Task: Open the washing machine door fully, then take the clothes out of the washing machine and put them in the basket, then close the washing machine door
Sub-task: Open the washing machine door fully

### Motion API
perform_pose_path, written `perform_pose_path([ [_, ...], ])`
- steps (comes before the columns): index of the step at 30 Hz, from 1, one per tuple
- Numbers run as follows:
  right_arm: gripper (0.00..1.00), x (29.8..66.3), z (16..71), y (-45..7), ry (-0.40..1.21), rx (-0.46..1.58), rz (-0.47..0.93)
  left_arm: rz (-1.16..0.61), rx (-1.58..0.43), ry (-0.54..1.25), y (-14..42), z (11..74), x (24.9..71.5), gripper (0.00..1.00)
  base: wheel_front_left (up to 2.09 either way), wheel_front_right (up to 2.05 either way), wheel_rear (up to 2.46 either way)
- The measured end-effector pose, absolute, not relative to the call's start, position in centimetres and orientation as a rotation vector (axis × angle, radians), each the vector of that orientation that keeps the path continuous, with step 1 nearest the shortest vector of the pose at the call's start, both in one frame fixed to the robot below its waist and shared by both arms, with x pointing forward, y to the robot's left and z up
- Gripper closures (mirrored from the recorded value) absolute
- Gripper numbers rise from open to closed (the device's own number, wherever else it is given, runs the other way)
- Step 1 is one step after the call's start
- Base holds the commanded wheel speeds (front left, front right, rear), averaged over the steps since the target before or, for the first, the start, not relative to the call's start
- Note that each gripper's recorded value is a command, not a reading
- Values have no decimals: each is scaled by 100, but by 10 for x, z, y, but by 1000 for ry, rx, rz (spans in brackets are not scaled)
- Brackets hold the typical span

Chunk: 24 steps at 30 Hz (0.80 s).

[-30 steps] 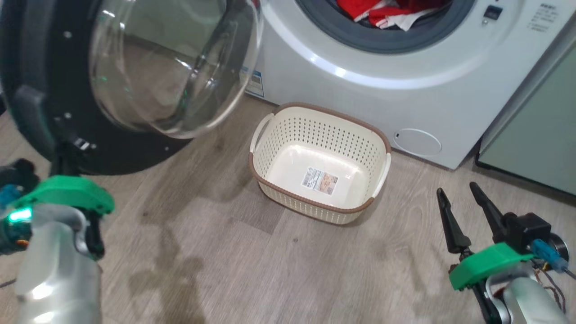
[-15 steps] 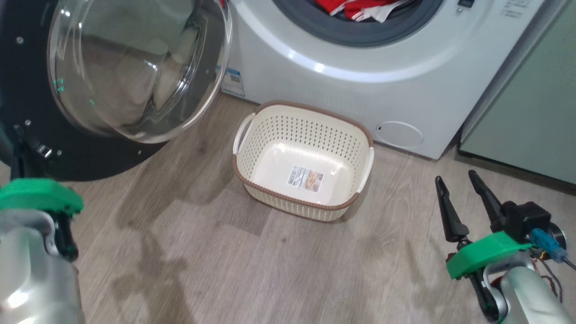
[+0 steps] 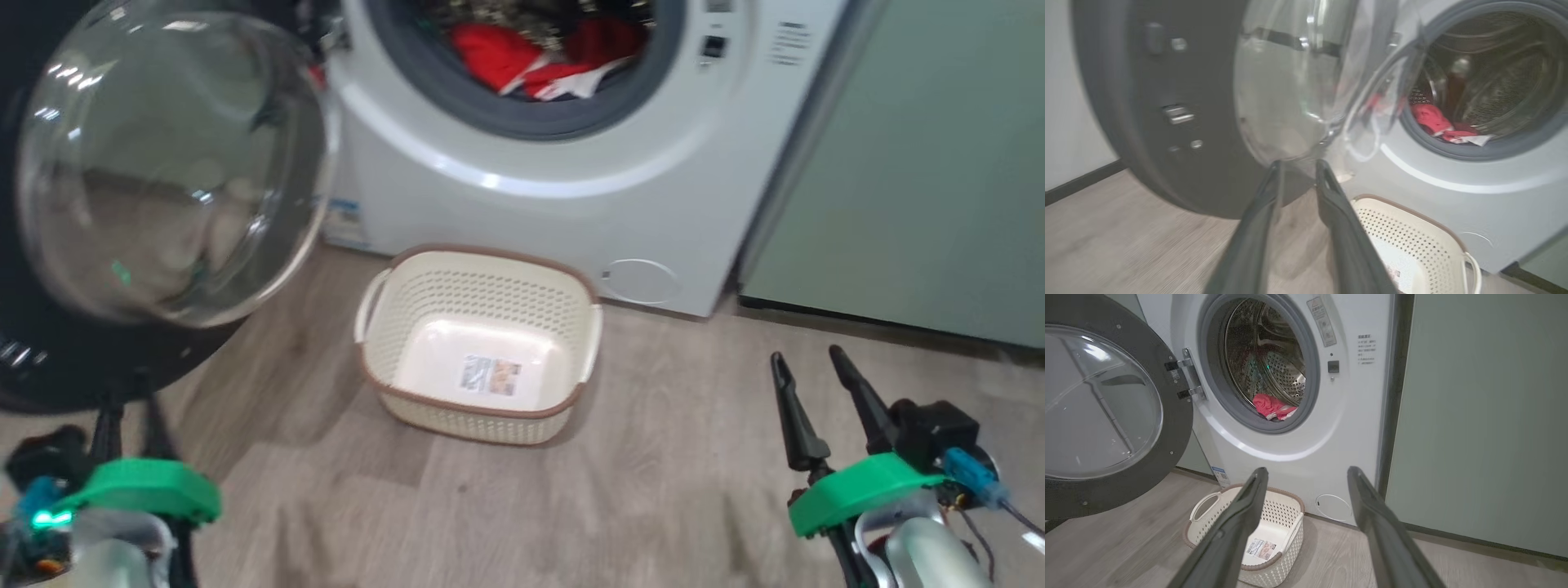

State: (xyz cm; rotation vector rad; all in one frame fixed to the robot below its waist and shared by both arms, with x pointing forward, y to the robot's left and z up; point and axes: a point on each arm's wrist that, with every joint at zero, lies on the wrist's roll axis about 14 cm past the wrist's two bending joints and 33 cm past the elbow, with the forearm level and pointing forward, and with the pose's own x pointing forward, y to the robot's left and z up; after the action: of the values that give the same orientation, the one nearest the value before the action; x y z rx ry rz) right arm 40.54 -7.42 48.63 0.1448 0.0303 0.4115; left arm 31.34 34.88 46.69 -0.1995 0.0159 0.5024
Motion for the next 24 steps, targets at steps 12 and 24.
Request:
perform_pose_path([
  [12, 0, 384, 500, -150, -32, 165, 184, 196, -183, 4, 255, 479, 380, 0, 0, 0, 0],
  [24, 0, 354, 496, -194, -38, 175, 43, 38, -165, 27, 205, 477, 397, 0, 0, 0, 0],
])
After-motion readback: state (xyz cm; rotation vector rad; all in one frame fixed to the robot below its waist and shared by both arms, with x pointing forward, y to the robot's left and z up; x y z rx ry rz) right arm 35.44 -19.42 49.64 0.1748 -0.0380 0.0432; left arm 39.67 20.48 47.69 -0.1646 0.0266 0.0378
